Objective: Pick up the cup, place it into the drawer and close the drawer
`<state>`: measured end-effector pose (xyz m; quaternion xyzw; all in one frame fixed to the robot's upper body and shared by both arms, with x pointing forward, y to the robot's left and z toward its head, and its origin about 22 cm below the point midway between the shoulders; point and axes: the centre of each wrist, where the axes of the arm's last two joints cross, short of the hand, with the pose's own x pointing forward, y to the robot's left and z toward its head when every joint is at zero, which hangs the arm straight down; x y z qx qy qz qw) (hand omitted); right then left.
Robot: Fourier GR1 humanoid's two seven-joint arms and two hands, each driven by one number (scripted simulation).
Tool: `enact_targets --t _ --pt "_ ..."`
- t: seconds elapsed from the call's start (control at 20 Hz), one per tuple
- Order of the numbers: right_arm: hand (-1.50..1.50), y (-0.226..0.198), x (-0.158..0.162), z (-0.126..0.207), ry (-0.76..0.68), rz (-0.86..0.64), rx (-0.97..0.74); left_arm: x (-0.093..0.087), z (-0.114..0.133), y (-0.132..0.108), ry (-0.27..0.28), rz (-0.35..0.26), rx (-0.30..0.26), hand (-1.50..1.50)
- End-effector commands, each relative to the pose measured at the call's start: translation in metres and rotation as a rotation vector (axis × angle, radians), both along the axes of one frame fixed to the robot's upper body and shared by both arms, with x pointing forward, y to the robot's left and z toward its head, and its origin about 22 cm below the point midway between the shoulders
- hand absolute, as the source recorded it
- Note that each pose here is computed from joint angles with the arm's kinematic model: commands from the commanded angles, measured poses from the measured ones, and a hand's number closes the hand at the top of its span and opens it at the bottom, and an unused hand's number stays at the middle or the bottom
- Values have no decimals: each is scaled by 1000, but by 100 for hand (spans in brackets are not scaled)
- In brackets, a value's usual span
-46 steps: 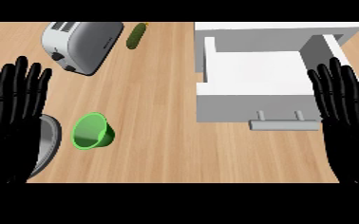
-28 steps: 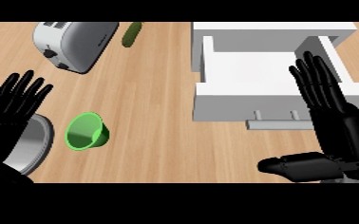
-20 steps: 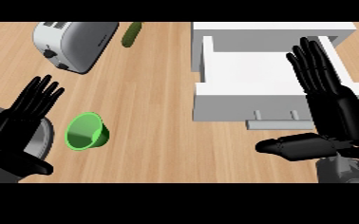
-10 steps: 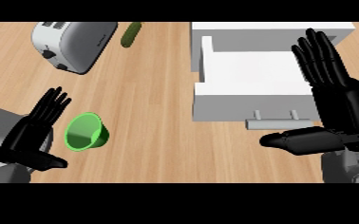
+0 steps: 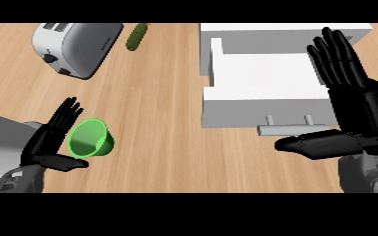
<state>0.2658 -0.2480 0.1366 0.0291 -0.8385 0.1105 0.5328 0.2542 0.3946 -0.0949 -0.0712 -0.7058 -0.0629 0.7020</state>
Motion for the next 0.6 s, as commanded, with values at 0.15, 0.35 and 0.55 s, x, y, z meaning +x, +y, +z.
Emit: enact_targets --t 0.15,0.35,0.55 --pt "-150 -3 0 25 -13 -4 3 -11 -25 -4 -40 -13 -42 -150" --pt "-150 -7 10 11 -8 -2 -3 -13 -21 9 -85 -11 -50 -150" --pt "-150 -7 4 15 4 23 -9 -21 -41 -17 -81 -35 -68 -150"
